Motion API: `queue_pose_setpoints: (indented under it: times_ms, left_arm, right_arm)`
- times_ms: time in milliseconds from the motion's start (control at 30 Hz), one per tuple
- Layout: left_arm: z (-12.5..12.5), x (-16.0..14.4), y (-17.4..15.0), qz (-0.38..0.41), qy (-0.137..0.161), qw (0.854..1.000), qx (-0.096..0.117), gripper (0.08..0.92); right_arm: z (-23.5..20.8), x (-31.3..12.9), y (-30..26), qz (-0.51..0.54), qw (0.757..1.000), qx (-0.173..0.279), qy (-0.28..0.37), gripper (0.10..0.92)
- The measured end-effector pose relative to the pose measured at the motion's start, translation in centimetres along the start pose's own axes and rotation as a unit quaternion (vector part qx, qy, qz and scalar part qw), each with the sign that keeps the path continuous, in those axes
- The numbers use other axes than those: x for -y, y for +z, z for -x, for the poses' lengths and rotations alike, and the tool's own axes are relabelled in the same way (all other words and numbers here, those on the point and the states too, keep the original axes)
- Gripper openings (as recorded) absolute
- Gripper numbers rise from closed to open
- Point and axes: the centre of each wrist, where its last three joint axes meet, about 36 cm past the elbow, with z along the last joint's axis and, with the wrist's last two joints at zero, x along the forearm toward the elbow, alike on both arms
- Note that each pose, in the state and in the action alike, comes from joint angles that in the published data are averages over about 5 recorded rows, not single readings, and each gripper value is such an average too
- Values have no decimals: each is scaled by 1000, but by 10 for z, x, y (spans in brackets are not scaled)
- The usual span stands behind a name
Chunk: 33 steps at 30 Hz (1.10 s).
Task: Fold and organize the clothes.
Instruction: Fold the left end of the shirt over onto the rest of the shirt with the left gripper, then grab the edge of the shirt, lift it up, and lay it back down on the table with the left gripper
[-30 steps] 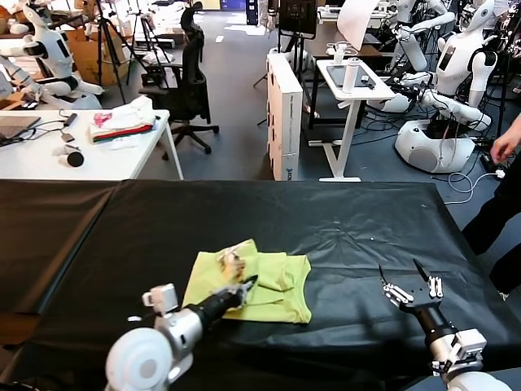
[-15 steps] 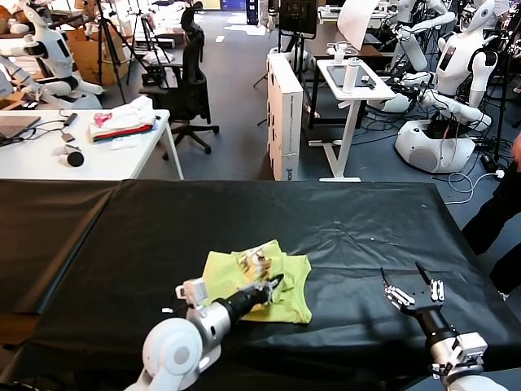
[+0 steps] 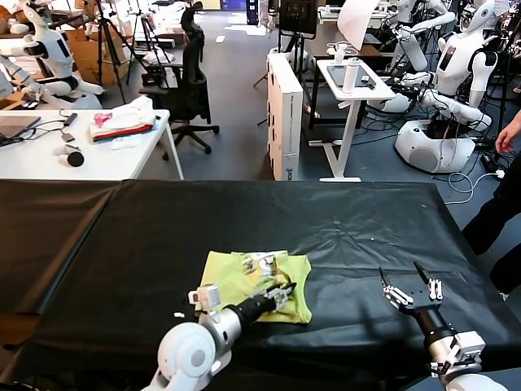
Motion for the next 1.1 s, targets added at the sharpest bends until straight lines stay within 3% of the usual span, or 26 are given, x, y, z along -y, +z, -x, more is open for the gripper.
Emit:
queue_pose_setpoints:
  times_ms: [67, 133, 400, 700, 900, 1100]
  left_arm:
    - [-2, 1, 0, -3, 2, 1000, 2, 864]
    - [-7, 2, -1, -6, 5, 1000, 7, 896]
    - [-33, 9, -17, -3, 14, 999, 45, 907]
    - [-74, -15, -49, 60, -54, 992, 96, 907]
    - [-100, -29, -59, 80, -100, 984, 123, 907]
    - [-109, -34, -54, 84, -123, 979, 139, 907]
  right_arm:
    - [2, -2, -2, -2, 1000, -4, -7, 907]
    - [5, -4, -3, -4, 1000, -6, -17, 907]
    - [18, -15, -16, -15, 998, -22, -57, 907]
    - [36, -67, -31, -22, 982, -51, -179, 907]
    - [68, -101, -28, -50, 974, -56, -213, 907]
    - [98, -126, -21, -74, 968, -55, -233, 907]
